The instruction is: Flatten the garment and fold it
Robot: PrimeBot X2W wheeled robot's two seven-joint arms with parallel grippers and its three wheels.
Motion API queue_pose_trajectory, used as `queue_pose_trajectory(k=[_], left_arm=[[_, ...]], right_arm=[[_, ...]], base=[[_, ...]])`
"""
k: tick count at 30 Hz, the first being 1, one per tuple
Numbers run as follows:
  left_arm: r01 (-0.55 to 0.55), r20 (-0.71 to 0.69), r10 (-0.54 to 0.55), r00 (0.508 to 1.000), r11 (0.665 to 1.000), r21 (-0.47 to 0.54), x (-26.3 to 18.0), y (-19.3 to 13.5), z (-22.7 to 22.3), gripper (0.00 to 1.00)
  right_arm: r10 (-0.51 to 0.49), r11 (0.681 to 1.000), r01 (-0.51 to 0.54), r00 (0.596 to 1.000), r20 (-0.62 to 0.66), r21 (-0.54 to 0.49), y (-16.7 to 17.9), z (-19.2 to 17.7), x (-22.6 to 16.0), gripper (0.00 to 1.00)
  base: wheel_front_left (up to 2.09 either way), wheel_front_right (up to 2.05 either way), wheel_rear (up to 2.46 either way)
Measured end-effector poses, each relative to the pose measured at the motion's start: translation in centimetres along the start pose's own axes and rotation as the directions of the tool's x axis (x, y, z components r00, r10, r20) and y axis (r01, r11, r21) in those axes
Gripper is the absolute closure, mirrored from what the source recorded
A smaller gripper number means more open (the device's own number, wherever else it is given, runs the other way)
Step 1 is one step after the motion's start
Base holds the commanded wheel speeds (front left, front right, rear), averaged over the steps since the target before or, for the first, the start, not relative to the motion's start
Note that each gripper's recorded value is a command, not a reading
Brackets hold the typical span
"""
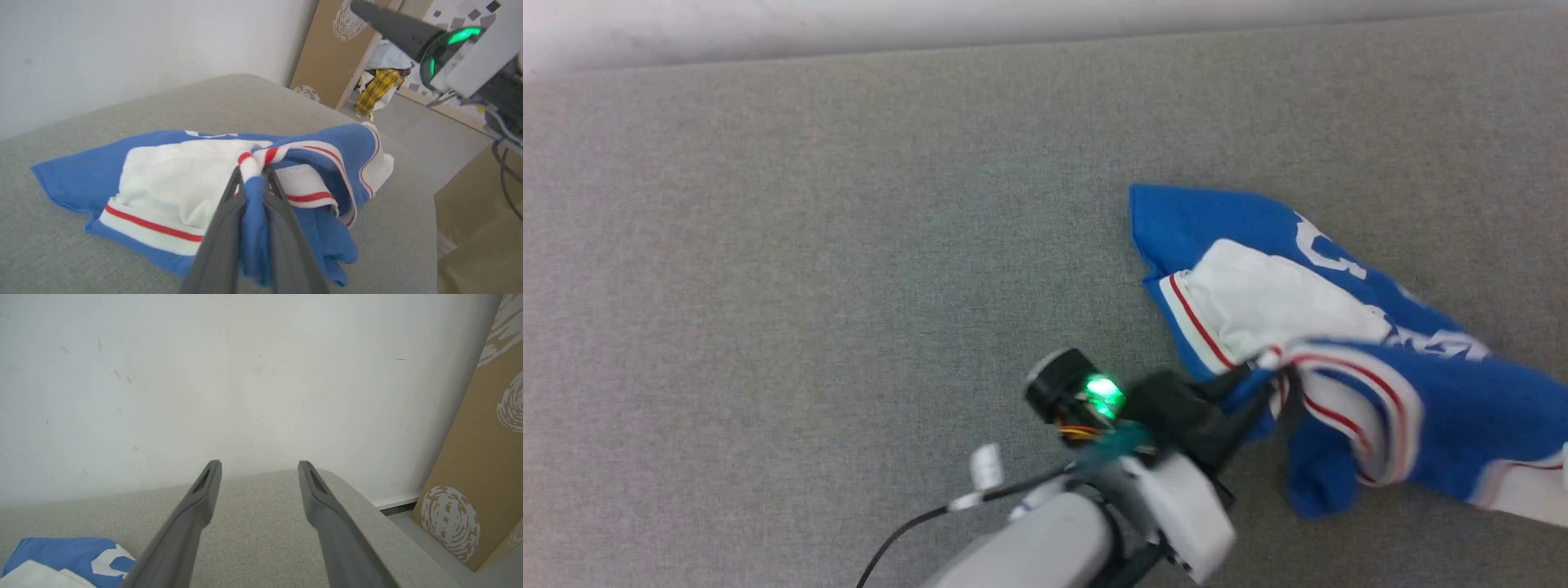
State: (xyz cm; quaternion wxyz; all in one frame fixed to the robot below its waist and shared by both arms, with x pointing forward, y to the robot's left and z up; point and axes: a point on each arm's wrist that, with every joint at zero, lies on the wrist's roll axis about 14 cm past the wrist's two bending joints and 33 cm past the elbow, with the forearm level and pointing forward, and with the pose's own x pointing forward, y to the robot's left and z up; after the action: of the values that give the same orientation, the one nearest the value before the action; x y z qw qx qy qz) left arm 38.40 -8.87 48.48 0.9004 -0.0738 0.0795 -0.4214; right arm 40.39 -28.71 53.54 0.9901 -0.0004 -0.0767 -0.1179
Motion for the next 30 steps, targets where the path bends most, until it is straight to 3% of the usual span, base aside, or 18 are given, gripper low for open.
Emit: queue_pose_trajectory(k=[3,5,7,10,11,12,13,15,17,20,22,25,28,30], left_arm=[[-0.162,0.155,0.189,0.970,0.971,-0.175,-2.5,3.4,3.6,1.00],[-0.301,0.158,0.354,0.922,0.911,-0.283,-5.7,6.3,3.4,1.00],[-0.431,0.085,0.505,0.859,0.802,-0.413,-9.4,8.4,1.3,1.00],[-0.626,-0.107,0.659,0.745,0.634,-0.455,-15.1,9.9,-3.8,1.00],[-0.659,-0.146,0.678,0.720,0.604,-0.448,-16.5,9.8,-4.9,0.87],[-0.682,-0.179,0.690,0.701,0.577,-0.449,-17.5,9.6,-5.7,0.37],[-0.694,-0.201,0.695,0.690,0.557,-0.455,-18.1,9.3,-6.2,0.00],[-0.688,-0.193,0.699,0.688,0.545,-0.480,-18.6,8.8,-5.8,0.00],[-0.651,-0.148,0.690,0.708,0.557,-0.516,-18.4,8.6,-4.4,0.00],[-0.599,-0.069,0.665,0.744,0.618,-0.509,-18.6,8.6,-1.8,0.00],[-0.597,-0.015,0.670,0.742,0.651,-0.469,-19.2,9.6,0.1,0.00],[-0.585,0.047,0.632,0.774,0.741,-0.330,-18.9,10.6,2.8,0.00],[-0.552,0.042,0.557,0.829,0.829,-0.097,-17.5,11.4,4.0,0.00],[-0.501,0.019,0.501,0.865,0.865,-0.009,-15.8,11.2,4.1,0.00]], right_arm=[[0.001,1.000,-0.001,1.000,0.009,0.004,0.0,0.5,-0.3,0.00],[0.002,1.000,-0.002,1.000,0.010,0.005,-0.1,0.8,-0.7,0.00],[0.003,1.000,-0.003,1.000,0.008,0.008,-0.1,1.0,-0.9,0.00],[0.013,1.000,-0.013,1.000,0.011,0.021,0.2,1.2,-1.1,0.00],[0.018,1.000,-0.018,1.000,0.014,0.024,0.3,1.3,-1.1,0.00],[0.023,0.999,-0.023,1.000,0.013,0.027,0.5,1.3,-1.1,0.00],[0.027,0.999,-0.027,1.000,0.012,0.029,0.7,1.3,-1.1,0.00],[0.034,0.999,-0.035,0.999,0.011,0.032,0.9,1.3,-1.1,0.00],[0.042,0.998,-0.042,0.999,0.016,0.036,1.2,1.5,-1.1,0.00],[0.055,0.998,-0.055,0.998,0.019,0.042,1.6,1.6,-1.0,0.00],[0.065,0.997,-0.066,0.998,0.021,0.049,2.0,1.7,-1.0,0.00],[0.076,0.996,-0.077,0.997,0.020,0.054,2.4,1.7,-1.0,0.00],[0.085,0.995,-0.086,0.996,0.013,0.057,2.7,1.5,-1.0,0.00],[0.087,0.995,-0.087,0.996,0.009,0.058,2.8,1.3,-1.1,0.00]], base=[[0.00,0.00,0.00],[0.00,0.00,0.00],[0.00,0.00,0.00],[0.00,0.00,0.00],[0.00,0.00,0.00],[0.00,0.00,0.00],[0.00,0.00,0.00],[0.00,0.00,0.00],[0.00,0.00,0.00],[0.00,0.00,0.00],[0.00,0.00,0.00],[0.00,0.00,0.00],[0.00,0.00,0.00],[0.00,0.00,0.00]])
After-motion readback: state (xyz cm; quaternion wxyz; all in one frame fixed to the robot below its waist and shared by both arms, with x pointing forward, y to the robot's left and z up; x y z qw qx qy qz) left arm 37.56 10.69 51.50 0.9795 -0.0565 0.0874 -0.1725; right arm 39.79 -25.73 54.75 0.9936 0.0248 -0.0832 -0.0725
